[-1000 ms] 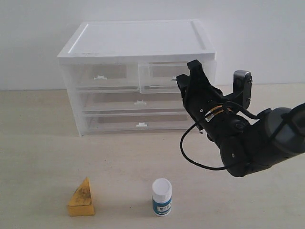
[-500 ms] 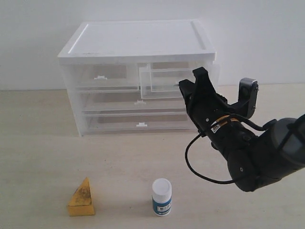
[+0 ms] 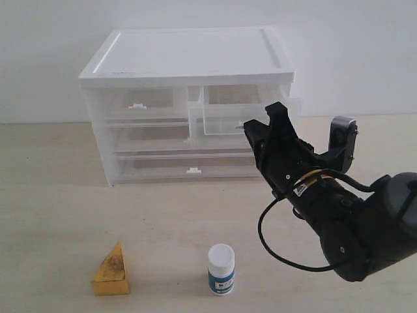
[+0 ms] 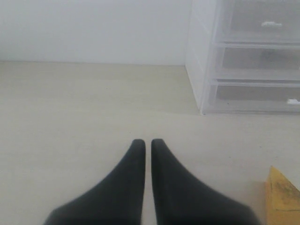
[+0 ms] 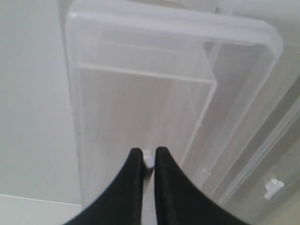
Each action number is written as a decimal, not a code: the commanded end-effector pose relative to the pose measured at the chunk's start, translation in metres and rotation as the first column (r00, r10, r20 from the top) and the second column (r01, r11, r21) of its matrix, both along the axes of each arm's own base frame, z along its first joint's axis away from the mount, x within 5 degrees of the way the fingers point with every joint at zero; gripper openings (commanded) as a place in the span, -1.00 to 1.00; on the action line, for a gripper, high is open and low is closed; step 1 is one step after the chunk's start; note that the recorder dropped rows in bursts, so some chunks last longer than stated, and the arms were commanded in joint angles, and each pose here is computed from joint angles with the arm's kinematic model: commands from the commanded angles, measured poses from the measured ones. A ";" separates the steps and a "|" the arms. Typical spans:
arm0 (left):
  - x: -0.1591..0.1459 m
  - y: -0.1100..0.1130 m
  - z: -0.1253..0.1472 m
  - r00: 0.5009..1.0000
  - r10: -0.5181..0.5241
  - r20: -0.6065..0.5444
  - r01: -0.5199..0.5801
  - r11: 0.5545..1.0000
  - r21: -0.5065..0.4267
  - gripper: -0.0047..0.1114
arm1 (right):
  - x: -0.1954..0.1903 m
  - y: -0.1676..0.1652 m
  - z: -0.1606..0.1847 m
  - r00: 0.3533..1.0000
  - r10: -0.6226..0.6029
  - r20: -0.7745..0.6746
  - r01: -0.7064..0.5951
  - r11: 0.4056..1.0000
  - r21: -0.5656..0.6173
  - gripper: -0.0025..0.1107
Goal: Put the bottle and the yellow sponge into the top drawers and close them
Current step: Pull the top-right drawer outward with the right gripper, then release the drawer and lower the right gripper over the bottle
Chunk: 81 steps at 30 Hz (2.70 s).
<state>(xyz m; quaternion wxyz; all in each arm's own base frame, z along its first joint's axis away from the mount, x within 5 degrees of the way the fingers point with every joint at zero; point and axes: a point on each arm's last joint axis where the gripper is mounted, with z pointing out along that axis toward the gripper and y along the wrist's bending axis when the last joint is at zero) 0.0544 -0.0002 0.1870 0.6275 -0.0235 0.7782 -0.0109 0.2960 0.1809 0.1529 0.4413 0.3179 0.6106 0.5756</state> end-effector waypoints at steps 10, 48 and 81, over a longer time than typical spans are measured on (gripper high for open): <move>0.000 0.000 0.000 1.000 -0.003 0.010 0.003 1.000 0.006 -0.85 | -0.027 0.000 0.007 1.000 0.006 -0.005 -0.006 0.999 -0.046 -0.96; 0.000 0.000 0.000 1.000 -0.003 0.010 0.003 1.000 0.006 -0.85 | -0.060 -0.017 0.006 0.997 0.068 -0.036 -0.071 0.992 -0.105 -0.96; 0.000 0.000 0.000 1.000 -0.003 0.010 0.003 1.000 0.006 -0.85 | -0.094 0.007 0.032 0.837 0.506 0.209 -0.383 0.815 -0.436 -0.15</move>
